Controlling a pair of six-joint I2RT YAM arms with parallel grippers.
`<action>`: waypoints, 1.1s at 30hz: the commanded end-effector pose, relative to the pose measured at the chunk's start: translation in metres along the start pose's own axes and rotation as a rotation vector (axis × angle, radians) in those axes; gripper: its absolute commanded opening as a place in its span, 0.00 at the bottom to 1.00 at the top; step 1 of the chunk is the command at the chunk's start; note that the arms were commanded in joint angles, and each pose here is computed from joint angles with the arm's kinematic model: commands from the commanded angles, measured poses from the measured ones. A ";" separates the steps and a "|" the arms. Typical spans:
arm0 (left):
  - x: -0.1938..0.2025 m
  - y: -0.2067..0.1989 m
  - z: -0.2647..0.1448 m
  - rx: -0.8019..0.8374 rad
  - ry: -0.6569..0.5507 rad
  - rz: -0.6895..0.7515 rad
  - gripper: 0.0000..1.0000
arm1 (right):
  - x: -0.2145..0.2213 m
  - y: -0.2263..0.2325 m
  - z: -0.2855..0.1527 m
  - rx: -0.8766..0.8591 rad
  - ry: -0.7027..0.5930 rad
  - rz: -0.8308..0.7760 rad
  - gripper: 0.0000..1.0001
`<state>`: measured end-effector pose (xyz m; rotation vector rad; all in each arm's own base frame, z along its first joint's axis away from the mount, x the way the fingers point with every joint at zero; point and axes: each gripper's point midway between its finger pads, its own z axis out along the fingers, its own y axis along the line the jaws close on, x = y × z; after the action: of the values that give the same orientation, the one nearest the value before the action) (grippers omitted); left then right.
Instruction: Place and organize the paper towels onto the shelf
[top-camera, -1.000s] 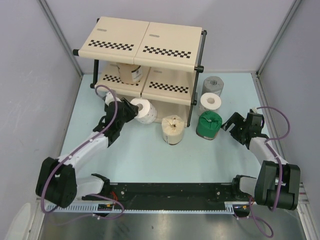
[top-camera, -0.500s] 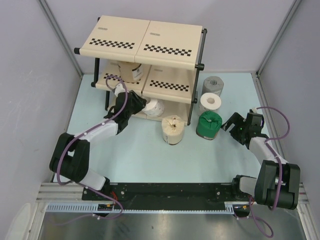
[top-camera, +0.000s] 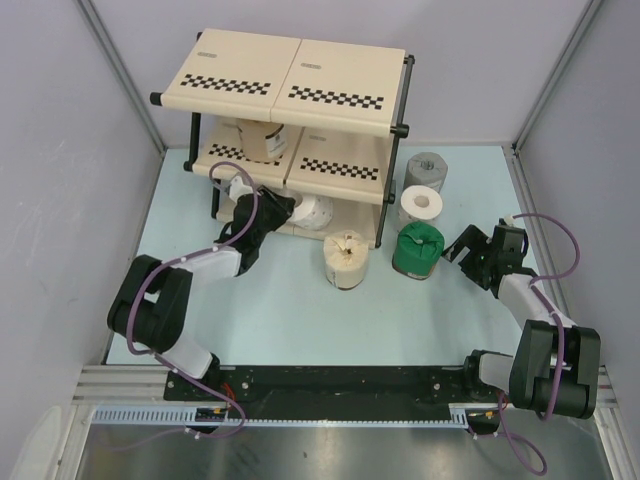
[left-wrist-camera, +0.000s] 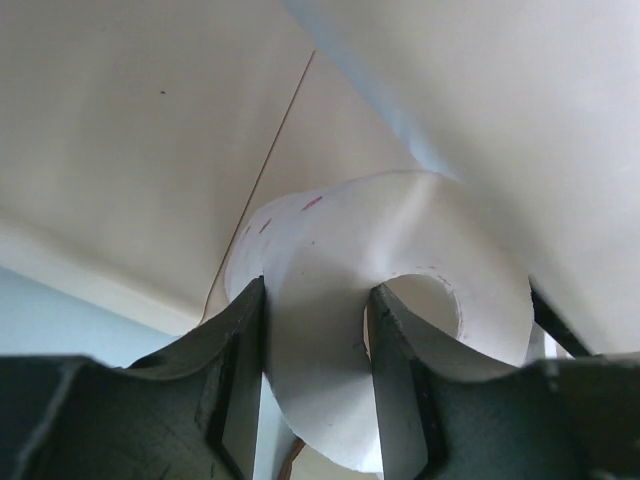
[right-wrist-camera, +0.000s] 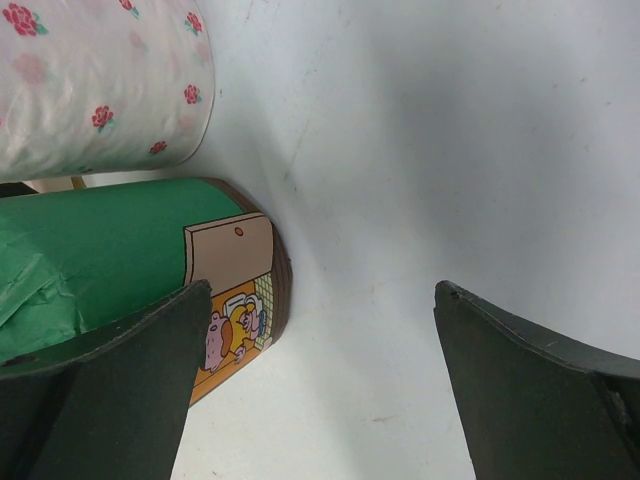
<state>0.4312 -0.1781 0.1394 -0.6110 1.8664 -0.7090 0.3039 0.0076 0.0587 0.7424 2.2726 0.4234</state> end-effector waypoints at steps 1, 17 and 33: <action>-0.031 -0.031 -0.002 0.135 -0.140 -0.154 0.44 | -0.014 0.007 0.000 -0.018 -0.035 -0.008 0.97; -0.028 -0.030 0.001 0.121 -0.119 -0.131 0.83 | -0.012 0.009 0.000 -0.028 -0.028 -0.006 0.97; -0.025 -0.016 -0.072 0.127 -0.090 -0.059 0.86 | -0.021 0.015 -0.006 -0.047 -0.067 -0.005 0.97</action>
<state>0.3945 -0.1644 0.1737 -0.6664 1.7185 -0.8331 0.3038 0.0078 0.0580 0.7435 2.2748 0.4243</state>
